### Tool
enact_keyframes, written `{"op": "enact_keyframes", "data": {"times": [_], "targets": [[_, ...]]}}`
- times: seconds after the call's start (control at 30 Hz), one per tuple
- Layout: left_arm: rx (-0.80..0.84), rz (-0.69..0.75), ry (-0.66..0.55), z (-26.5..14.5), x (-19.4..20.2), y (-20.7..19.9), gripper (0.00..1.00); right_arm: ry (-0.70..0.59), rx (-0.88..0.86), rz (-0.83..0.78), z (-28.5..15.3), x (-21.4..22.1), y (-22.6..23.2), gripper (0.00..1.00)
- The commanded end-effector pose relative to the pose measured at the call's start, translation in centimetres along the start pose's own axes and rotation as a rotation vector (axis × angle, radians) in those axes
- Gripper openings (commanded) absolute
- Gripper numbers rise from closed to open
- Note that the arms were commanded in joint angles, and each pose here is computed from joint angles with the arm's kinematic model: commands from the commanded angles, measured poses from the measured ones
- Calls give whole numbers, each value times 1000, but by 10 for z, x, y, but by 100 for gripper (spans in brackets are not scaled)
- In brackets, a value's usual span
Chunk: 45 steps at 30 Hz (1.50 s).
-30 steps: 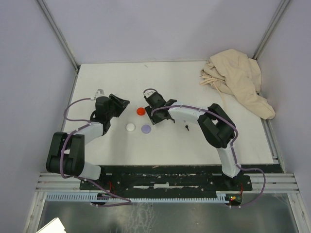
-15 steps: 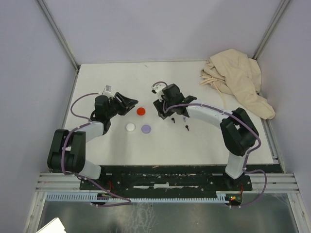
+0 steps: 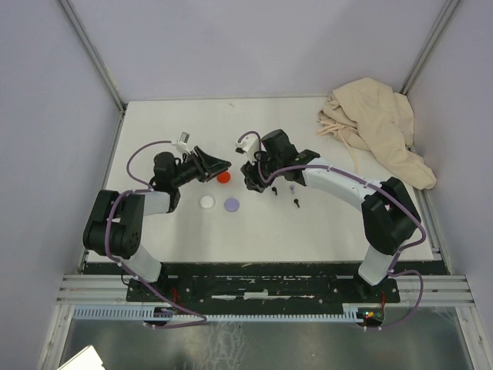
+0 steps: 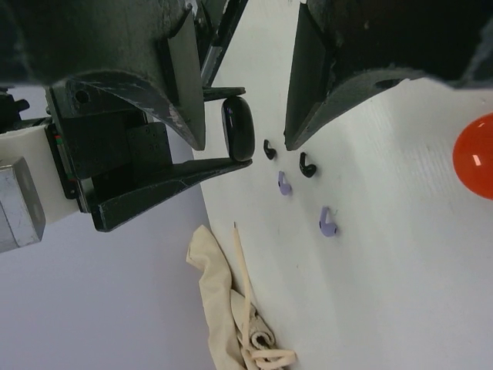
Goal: Insert the wireless bluetooth earbuds into the charging case
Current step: Pick up the charging case at the center of the board, then open the charging case.
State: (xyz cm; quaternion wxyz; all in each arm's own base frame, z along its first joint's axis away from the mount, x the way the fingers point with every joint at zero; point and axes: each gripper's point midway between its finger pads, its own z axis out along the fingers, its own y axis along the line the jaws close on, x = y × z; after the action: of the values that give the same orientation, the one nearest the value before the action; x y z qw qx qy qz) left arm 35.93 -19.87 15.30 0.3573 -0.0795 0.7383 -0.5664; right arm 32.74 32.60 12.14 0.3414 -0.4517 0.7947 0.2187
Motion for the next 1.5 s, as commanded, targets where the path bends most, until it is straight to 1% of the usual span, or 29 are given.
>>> {"op": "enact_keyframes", "data": {"times": [0.0, 0.2, 0.43, 1.07, 1.13, 1.33, 1.47], "targets": [[96, 64, 74, 9, 10, -25, 52, -58, -44, -43, -6, -23, 7, 33], [90, 58, 157, 19, 32, -23, 51, -54, -31, -51, -5, -26, 3, 32], [85, 57, 214, 27, 49, -20, 50, -56, -21, -57, -4, -28, 0, 31], [98, 66, 254, 36, 61, -23, 44, -57, -33, -61, 0, -29, 1, 30], [97, 66, 253, 36, 61, -23, 42, -56, -35, -60, 0, -29, 1, 30], [101, 68, 257, 38, 62, -25, 29, -57, -36, -59, 1, -29, 1, 30], [102, 68, 264, 39, 65, -25, 24, -58, -40, -59, 1, -29, 2, 29]]}}
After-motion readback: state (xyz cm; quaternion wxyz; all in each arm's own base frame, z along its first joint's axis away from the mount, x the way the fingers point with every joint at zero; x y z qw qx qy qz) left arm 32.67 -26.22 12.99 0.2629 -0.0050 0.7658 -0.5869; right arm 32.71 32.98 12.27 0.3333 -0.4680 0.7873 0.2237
